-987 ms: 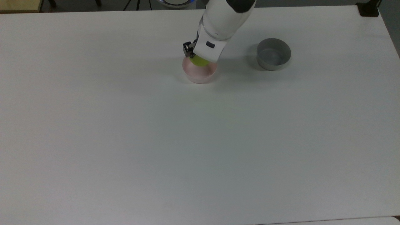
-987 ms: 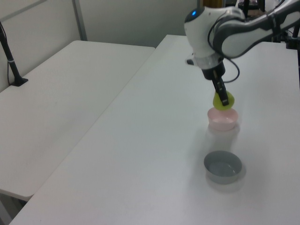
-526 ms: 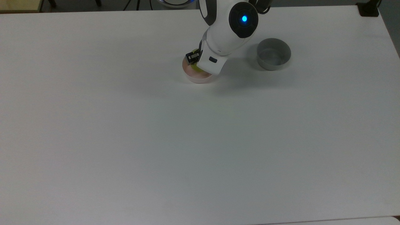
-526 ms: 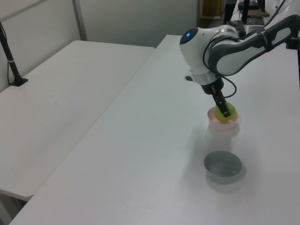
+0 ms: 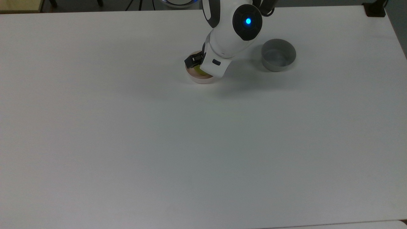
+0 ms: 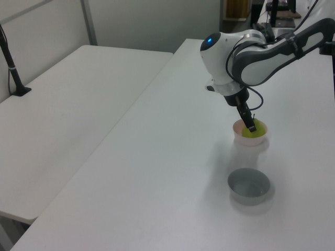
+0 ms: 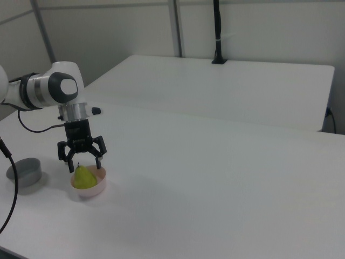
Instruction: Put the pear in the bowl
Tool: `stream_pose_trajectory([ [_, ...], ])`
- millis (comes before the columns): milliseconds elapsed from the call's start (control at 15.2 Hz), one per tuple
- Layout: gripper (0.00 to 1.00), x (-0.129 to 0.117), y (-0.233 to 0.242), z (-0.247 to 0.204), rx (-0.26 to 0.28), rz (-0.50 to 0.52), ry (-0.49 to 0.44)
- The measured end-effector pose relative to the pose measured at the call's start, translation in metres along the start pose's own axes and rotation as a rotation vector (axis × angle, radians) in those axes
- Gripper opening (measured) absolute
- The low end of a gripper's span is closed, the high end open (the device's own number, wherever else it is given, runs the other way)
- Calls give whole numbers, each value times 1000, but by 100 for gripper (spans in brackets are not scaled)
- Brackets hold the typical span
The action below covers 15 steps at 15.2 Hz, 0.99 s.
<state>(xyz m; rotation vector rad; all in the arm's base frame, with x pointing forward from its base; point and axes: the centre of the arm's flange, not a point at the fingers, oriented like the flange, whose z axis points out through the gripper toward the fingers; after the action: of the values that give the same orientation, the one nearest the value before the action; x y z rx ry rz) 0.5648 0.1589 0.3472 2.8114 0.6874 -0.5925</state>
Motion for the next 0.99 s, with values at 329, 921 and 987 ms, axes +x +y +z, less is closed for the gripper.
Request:
stream_pose_trajectory([
  [329, 100, -7, 9, -35, -3, 49, 72],
  [921, 100, -91, 104, -147, 48, 299, 325],
  [987, 100, -101, 118, -151, 56, 329, 339],
])
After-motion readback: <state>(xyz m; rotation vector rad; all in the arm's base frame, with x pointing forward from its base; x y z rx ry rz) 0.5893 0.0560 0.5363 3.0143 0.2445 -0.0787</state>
